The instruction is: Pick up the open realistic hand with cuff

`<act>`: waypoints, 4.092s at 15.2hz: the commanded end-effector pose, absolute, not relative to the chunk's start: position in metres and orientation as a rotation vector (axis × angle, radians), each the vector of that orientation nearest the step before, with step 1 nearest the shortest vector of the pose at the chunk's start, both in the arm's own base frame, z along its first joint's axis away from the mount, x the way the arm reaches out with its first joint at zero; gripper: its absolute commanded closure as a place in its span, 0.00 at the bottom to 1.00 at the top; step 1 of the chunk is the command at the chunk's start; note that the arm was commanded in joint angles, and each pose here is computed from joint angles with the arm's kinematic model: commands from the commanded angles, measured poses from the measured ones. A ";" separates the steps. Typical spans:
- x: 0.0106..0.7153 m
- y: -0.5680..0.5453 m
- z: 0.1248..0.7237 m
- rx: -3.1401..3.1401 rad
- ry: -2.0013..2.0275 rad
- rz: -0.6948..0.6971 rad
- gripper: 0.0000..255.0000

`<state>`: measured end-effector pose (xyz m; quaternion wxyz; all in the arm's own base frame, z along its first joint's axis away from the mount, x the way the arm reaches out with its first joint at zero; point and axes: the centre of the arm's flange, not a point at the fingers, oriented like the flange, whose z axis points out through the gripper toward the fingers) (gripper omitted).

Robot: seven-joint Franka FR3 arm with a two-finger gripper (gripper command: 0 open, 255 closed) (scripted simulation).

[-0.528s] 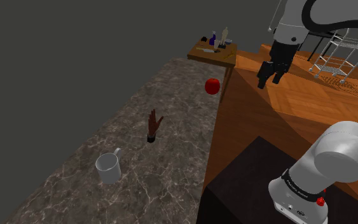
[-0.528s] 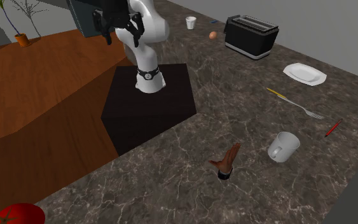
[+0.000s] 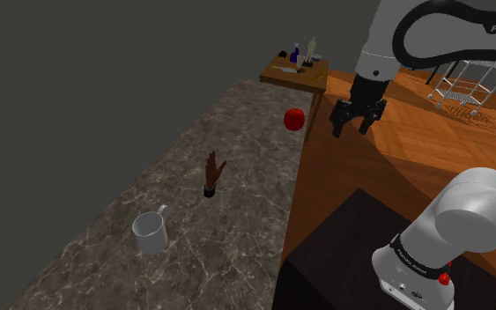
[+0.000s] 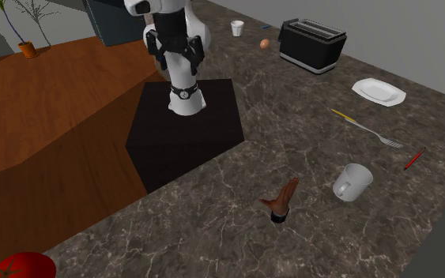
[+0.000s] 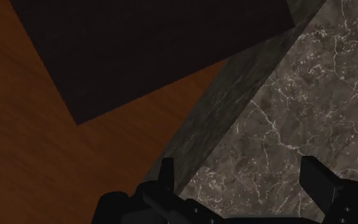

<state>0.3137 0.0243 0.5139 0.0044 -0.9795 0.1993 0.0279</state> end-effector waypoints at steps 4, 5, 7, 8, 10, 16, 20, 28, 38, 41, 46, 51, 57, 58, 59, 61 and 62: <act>0.335 0.070 0.483 -2.962 0.892 0.086 0.00; 0.341 0.079 0.476 -2.939 0.942 0.086 0.00; 0.353 0.097 0.464 -2.890 1.041 0.086 0.00; 0.359 0.105 0.458 -2.864 1.089 0.085 0.00; 0.373 0.121 0.446 -2.810 1.185 0.085 0.00; 0.420 0.164 0.412 -2.631 1.457 0.082 0.00; 0.457 0.187 0.390 -2.497 1.626 0.080 0.00; 0.538 0.218 0.348 -2.200 1.932 0.075 0.00; 0.582 0.226 0.301 -2.034 2.071 0.072 0.00; 0.582 0.226 0.287 -2.034 2.071 0.072 0.00; 0.582 0.226 0.287 -2.034 2.071 0.072 1.00; 0.582 0.226 0.288 -2.034 2.071 0.072 1.00; 0.582 0.226 0.313 -2.034 2.071 0.072 1.00; 0.582 0.226 0.319 -2.034 2.071 0.072 1.00; 0.582 0.226 0.324 -2.034 2.071 0.072 1.00; 0.582 0.226 0.335 -2.034 2.071 0.072 1.00; 0.582 0.226 0.340 -2.034 2.071 0.072 1.00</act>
